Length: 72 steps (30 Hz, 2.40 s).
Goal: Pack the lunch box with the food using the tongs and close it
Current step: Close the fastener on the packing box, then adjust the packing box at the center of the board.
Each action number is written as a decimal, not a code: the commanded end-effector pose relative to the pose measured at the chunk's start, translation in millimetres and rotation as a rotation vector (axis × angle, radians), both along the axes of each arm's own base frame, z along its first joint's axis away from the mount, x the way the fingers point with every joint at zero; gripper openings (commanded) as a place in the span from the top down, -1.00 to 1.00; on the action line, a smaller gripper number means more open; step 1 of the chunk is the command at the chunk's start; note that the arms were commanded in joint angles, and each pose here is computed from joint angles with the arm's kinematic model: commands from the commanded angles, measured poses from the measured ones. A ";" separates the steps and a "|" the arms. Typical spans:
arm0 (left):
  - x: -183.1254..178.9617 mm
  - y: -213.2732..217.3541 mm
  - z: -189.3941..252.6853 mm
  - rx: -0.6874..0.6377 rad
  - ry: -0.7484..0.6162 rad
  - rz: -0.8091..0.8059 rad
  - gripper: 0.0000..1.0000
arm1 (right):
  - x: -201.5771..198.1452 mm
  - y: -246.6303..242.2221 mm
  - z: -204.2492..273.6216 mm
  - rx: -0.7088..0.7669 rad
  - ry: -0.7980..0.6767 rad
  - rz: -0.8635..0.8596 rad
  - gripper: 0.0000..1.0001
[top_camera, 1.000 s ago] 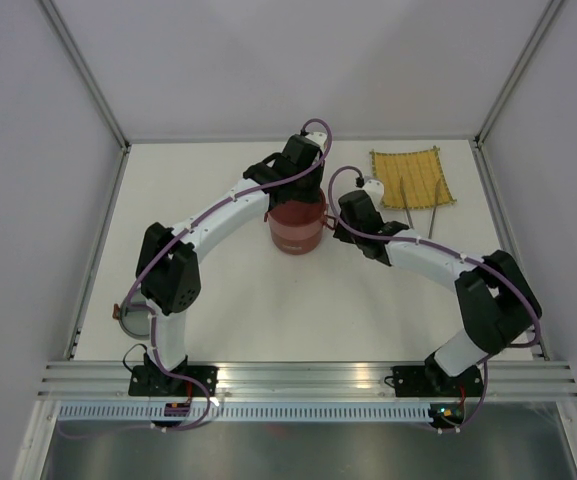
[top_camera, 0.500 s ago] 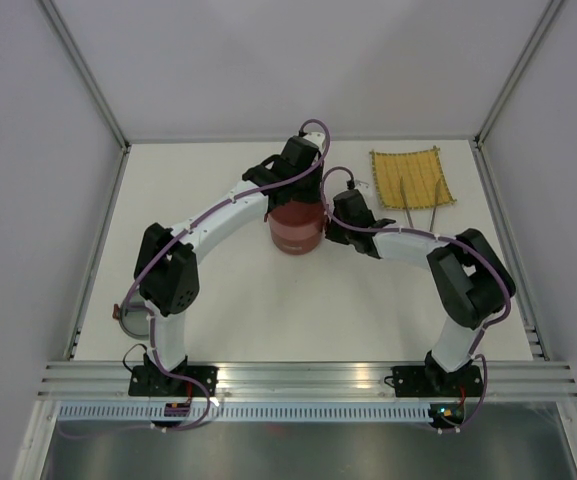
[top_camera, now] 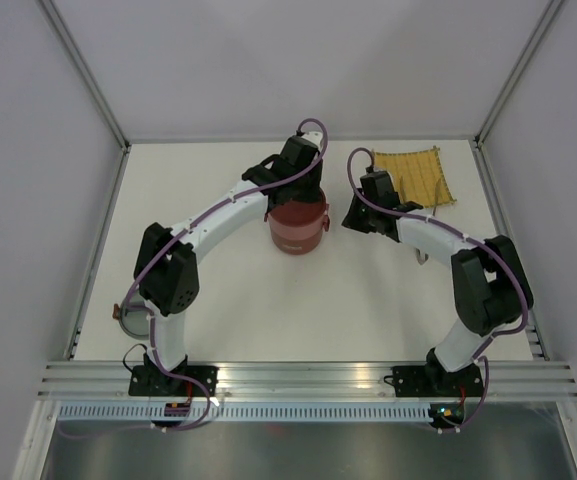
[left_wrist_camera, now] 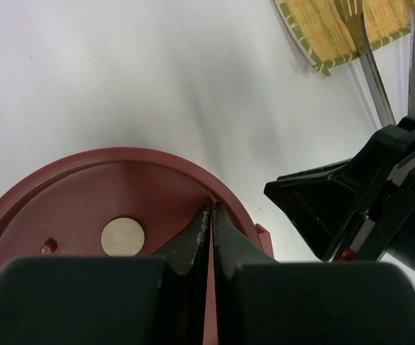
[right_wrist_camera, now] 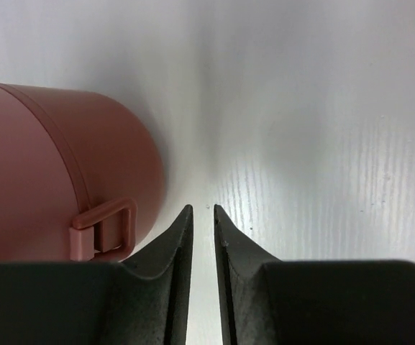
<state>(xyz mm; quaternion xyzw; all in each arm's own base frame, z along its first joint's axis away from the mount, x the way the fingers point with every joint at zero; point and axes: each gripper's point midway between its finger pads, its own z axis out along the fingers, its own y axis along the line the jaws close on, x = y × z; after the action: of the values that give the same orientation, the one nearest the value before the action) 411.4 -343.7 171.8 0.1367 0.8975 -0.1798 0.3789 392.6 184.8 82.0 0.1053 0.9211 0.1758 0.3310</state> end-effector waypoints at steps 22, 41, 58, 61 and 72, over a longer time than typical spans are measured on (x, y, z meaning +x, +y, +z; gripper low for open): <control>-74.3 39.5 -111.8 0.104 0.412 0.123 0.85 | 44.5 90.7 -7.0 0.272 0.005 0.111 0.99; 36.0 131.2 59.2 -0.042 0.031 0.266 0.65 | 36.2 29.2 25.8 0.004 0.014 0.054 0.99; 126.7 165.0 0.1 0.035 0.021 0.234 0.60 | -7.3 43.0 34.8 -0.007 0.101 0.070 0.99; 123.7 148.2 -3.2 0.041 0.014 0.183 0.60 | -13.3 55.4 20.1 -0.011 0.137 0.083 0.99; 62.9 105.7 -2.2 0.104 0.019 0.097 0.63 | 20.3 86.6 -1.2 -0.060 0.152 0.151 0.99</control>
<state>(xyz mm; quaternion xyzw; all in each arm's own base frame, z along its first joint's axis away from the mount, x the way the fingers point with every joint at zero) 505.2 -215.0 143.6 0.0788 0.9238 -0.0983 0.3616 388.5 253.3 66.6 0.0541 0.9627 0.1482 0.2197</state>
